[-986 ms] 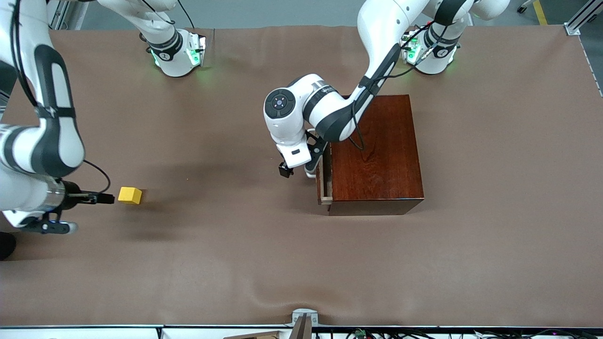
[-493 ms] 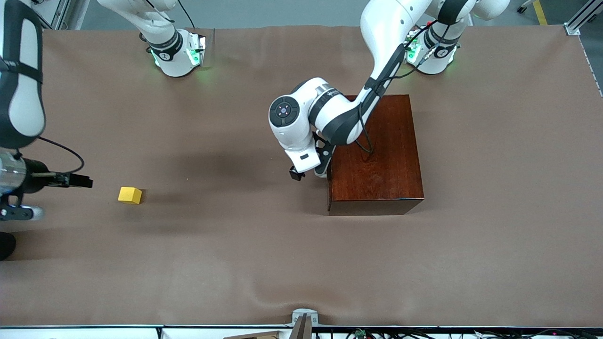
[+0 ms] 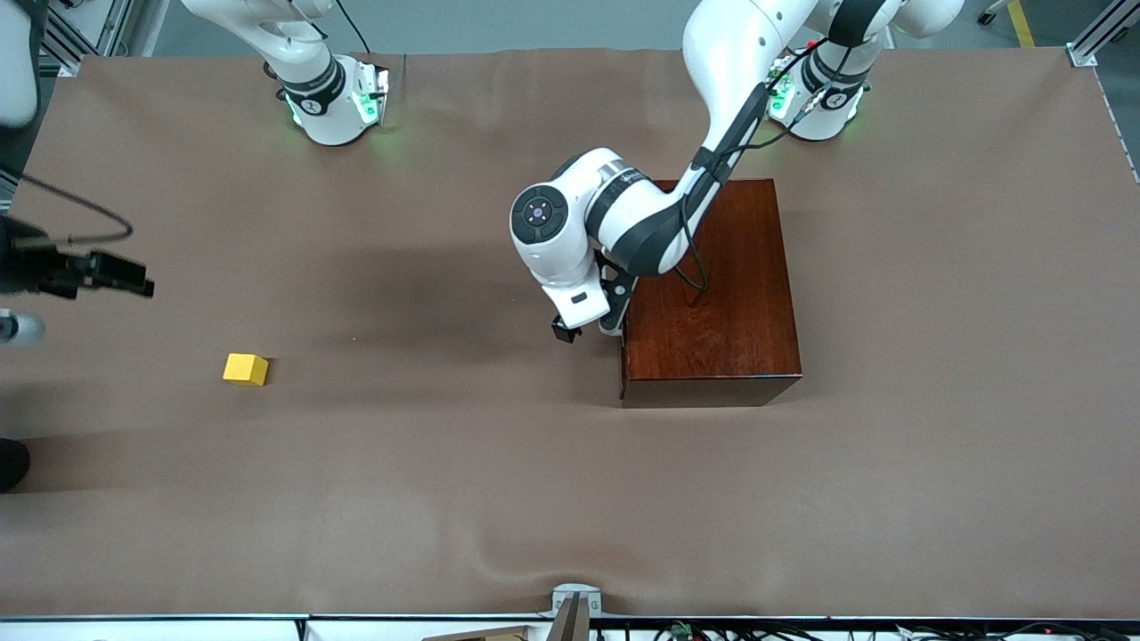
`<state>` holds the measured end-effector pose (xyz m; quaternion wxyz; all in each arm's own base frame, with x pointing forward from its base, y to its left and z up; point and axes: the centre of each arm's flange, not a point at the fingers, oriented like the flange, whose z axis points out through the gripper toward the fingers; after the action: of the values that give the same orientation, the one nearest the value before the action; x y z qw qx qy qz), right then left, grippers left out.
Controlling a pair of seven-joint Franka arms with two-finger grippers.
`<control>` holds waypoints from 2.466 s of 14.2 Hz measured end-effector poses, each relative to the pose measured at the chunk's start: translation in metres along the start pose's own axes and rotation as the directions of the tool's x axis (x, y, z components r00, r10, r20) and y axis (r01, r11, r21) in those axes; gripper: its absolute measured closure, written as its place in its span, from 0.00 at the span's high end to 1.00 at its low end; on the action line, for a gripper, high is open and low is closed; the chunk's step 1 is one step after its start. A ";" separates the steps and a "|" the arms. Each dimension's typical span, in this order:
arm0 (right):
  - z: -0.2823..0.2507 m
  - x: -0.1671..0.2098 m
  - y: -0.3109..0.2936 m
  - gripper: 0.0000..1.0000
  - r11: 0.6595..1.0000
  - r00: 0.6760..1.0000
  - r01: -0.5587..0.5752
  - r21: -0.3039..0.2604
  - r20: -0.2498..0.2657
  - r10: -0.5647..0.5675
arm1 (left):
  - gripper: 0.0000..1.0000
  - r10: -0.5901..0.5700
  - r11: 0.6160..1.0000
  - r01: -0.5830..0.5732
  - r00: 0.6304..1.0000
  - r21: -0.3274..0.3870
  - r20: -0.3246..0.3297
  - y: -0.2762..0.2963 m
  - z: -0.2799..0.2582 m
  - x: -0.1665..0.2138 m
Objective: Open drawer, take yellow block, close drawer
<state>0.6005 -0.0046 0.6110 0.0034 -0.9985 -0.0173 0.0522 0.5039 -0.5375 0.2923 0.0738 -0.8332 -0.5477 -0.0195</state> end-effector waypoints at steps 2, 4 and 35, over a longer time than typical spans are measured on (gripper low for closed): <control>-0.024 -0.019 -0.013 1.00 1.000 1.000 0.021 -0.001 -0.012 -0.021 | 1.00 -0.001 1.000 0.001 1.000 -0.003 0.001 0.000 -0.004 0.001; -0.043 -0.034 -0.012 1.00 1.000 0.999 0.021 -0.001 -0.037 -0.021 | 1.00 -0.003 0.999 0.004 1.000 -0.032 0.014 0.001 -0.026 0.004; -0.051 -0.072 0.010 1.00 0.994 0.979 0.096 -0.047 -0.175 -0.103 | 1.00 0.854 0.518 -0.844 0.518 -0.139 0.044 -0.173 -0.259 0.496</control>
<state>0.5345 -0.0173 0.6696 -0.0117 -0.9969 -0.0679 -0.0376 0.5563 -0.0560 0.6225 0.0027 -0.9967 -0.0726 0.0360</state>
